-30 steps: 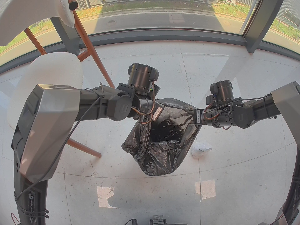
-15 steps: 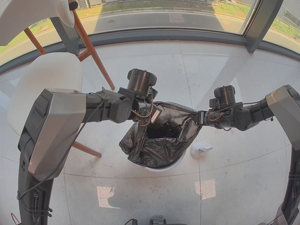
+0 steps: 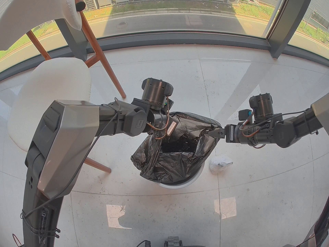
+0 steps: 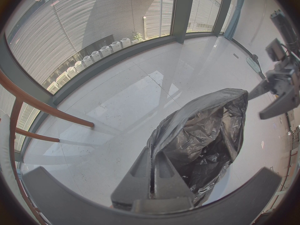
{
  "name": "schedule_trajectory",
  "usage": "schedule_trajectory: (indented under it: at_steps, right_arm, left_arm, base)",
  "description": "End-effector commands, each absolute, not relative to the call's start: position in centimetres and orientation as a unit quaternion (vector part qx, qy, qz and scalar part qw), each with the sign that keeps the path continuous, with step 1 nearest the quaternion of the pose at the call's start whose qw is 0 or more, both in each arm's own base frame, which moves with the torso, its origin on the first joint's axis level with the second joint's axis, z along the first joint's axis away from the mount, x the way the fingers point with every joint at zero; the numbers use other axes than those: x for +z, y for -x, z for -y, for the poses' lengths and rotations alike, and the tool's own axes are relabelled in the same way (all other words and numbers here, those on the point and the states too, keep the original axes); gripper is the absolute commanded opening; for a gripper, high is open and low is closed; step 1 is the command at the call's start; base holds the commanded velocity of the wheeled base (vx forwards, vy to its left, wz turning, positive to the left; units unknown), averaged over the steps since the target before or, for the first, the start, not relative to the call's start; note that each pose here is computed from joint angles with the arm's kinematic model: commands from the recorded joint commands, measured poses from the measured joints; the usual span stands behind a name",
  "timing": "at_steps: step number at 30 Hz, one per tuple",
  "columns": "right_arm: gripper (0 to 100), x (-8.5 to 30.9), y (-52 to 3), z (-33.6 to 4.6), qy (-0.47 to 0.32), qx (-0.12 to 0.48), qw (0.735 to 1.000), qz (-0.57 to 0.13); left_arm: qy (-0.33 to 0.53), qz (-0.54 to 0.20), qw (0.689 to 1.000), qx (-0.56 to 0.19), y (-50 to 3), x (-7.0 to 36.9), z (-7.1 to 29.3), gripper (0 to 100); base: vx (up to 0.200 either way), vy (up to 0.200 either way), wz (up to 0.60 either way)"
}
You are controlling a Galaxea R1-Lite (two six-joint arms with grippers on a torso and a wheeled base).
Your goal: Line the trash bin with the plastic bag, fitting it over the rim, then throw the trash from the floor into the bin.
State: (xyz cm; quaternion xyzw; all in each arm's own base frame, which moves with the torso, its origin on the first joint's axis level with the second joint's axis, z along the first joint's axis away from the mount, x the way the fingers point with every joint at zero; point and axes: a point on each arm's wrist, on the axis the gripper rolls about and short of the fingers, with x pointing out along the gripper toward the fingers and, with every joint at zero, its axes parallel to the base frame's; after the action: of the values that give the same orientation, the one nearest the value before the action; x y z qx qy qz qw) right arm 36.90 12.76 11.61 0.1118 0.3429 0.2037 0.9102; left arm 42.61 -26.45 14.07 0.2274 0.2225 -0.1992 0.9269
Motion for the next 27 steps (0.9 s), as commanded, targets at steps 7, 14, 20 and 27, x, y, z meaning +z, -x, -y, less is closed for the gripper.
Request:
schedule_trajectory:
  at_steps: [7,14,20,27]
  right_arm:
    - [100,8.1,-32.2,-12.4,-0.099,0.209,0.883,-0.409]
    - [100,6.2,-34.6,-14.0,-0.103,0.227,0.901,-0.356]
    - [100,6.3,-34.9,-14.4,-0.102,0.23,0.902,-0.351]
    - [100,6.3,-36.6,-14.8,-0.106,0.232,0.908,-0.333]
  left_arm:
    - [-0.235,-0.26,0.917,-0.191,-44.0,11.0,25.9,0]
    - [-0.233,-0.262,0.918,-0.185,-44.4,11.0,25.2,0]
    - [-0.231,-0.261,0.92,-0.182,-44.6,11.1,24.9,0]
    - [-0.23,-0.263,0.92,-0.178,-44.8,11.1,24.5,0]
  base:
    - [0.0,0.0,0.0]
    - [0.0,0.0,0.0]
    - [0.0,0.0,0.0]
    - [0.0,0.0,0.0]
